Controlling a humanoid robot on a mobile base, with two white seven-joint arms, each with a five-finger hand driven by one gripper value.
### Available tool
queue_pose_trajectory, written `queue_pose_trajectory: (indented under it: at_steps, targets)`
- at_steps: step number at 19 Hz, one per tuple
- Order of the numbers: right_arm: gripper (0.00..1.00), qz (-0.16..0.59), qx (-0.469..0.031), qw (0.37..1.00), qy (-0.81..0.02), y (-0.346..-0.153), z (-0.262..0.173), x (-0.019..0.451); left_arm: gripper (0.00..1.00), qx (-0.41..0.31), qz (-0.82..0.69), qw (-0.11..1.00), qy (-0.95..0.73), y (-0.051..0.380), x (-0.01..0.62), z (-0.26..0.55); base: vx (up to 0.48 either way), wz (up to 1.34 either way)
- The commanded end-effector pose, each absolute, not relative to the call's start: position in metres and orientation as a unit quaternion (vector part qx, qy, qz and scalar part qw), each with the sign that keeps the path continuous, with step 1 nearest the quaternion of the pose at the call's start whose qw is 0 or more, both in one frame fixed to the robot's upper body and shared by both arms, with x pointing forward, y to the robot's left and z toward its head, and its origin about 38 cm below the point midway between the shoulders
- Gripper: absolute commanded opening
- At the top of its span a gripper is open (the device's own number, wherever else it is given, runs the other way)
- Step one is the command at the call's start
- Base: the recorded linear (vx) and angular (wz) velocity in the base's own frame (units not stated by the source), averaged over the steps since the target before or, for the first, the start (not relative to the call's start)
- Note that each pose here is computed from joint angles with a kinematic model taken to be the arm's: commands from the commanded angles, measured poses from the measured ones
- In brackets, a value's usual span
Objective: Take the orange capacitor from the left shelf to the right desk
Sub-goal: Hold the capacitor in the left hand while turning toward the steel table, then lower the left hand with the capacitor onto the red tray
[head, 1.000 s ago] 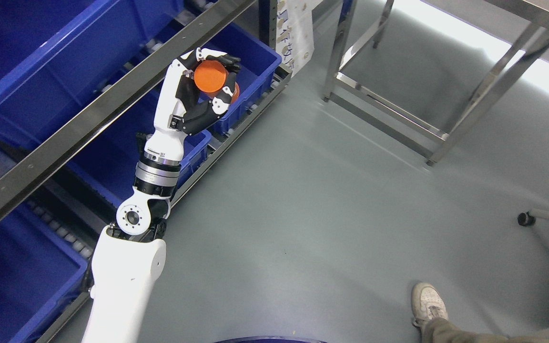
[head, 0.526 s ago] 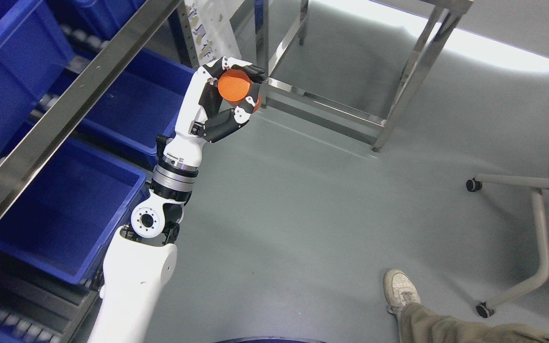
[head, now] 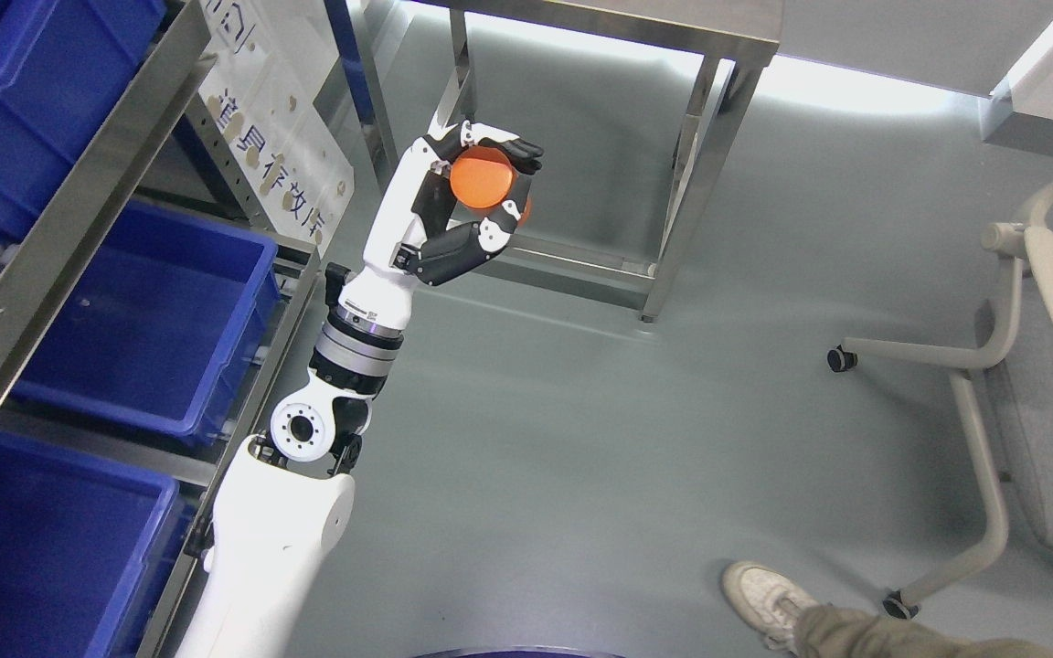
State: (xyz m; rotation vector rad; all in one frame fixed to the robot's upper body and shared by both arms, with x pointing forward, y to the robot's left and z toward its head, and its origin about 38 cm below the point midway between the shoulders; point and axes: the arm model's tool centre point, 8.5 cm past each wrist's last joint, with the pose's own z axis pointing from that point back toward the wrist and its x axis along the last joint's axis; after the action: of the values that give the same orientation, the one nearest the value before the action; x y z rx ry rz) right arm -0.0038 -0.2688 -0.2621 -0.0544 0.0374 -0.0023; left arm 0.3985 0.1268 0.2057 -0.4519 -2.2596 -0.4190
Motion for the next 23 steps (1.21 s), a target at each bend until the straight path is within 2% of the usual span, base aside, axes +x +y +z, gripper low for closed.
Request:
queue_pose_trajectory:
  at_steps: [1,14,23]
  targets:
    - [1.00,-0.006,-0.036,0.999,0.008,-0.280,-0.262,-0.001,0.04,-0.182,-0.180,0.383,-0.888,0.123,0.397,0.207,0.371,-0.23]
    - [1.00,-0.006,-0.036,0.999,0.008,-0.280,-0.262,-0.001,0.03,-0.179,-0.179,0.311,-0.916,0.123,0.400,0.241,0.352,-0.08]
    - [1.00,-0.006,-0.036,0.999,0.008,-0.280,-0.262,-0.001,0.03,-0.174,-0.178,0.318,-0.915,0.118,0.419,0.264,0.314,0.00]
